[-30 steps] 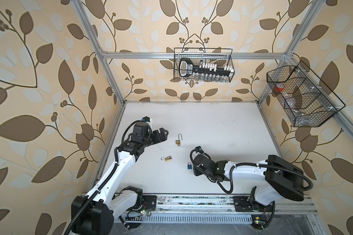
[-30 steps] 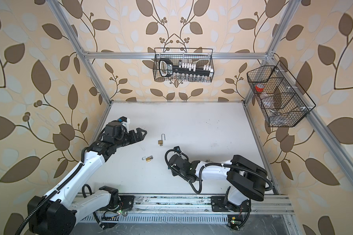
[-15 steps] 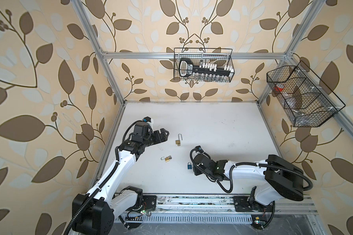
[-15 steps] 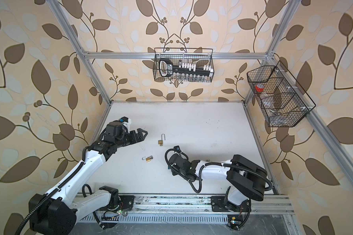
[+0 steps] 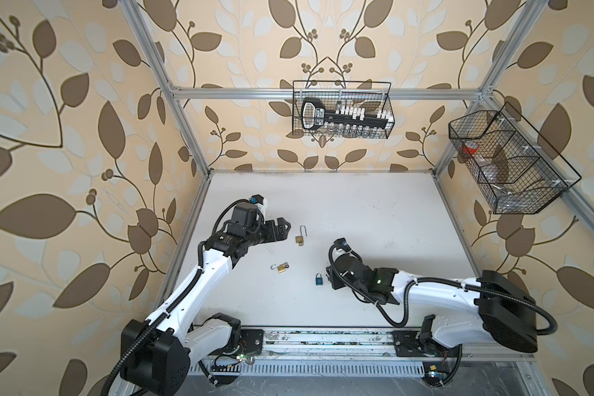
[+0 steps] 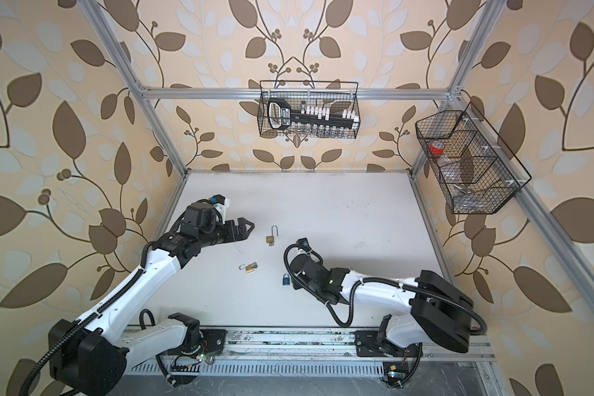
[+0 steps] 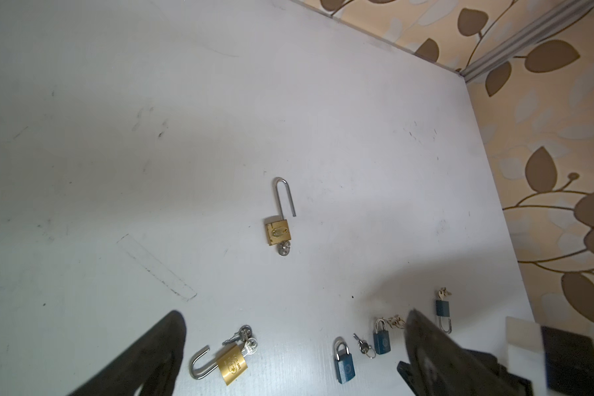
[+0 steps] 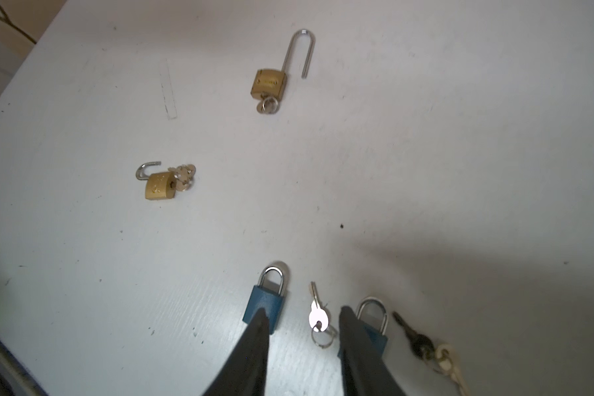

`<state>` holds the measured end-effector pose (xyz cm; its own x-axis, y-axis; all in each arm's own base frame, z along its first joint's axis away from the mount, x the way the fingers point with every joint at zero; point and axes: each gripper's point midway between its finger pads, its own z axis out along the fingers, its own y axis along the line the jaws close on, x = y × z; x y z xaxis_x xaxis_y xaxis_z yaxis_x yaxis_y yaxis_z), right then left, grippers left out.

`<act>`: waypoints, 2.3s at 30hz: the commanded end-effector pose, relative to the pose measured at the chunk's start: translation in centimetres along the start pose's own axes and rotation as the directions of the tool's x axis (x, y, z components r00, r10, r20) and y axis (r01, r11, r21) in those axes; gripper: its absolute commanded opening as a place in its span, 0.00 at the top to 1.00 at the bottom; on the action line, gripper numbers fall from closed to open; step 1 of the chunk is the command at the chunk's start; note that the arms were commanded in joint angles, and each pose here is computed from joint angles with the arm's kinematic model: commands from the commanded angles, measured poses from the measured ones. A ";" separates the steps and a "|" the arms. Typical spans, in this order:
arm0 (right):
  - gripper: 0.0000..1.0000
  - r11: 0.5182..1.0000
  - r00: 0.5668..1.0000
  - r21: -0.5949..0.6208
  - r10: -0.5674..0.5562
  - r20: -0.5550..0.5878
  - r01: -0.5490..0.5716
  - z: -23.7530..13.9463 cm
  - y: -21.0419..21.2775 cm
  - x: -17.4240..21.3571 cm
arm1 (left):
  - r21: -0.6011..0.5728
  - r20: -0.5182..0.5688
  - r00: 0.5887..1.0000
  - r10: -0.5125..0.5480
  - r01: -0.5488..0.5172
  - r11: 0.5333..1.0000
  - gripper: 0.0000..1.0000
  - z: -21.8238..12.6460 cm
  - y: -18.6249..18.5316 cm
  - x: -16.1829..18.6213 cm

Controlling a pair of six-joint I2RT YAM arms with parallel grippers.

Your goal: Lock with the key

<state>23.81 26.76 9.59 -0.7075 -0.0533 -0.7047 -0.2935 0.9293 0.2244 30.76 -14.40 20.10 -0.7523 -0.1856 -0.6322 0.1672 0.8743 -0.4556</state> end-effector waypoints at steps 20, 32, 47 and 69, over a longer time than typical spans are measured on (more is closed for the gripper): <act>0.46 0.830 0.888 0.475 0.420 -0.190 -0.291 -3.3 -19.3 4.2 | 0.241 -0.114 0.945 0.308 -0.274 0.931 0.01 5.7 -14.3 6.8; 0.52 0.863 0.872 0.459 0.377 -0.311 -0.210 -2.7 -18.4 6.6 | 0.202 -0.089 0.953 0.290 -0.268 0.942 0.01 5.2 -13.4 6.5; 0.64 0.870 0.861 0.468 0.352 -0.367 -0.156 -2.0 -18.3 8.1 | 0.178 -0.085 0.956 0.282 -0.264 0.948 0.01 5.2 -12.7 6.6; 0.83 0.872 0.868 0.456 0.357 -0.345 -0.178 -2.7 -17.8 7.5 | 0.155 -0.049 0.973 0.224 -0.214 0.964 0.01 4.6 -12.3 5.9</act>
<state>22.54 9.05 1.74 -0.9395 0.1575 -0.3043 0.1594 0.9870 0.0185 26.87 -29.03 17.26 -0.7540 0.0994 -0.6493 0.4433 0.8064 -0.3913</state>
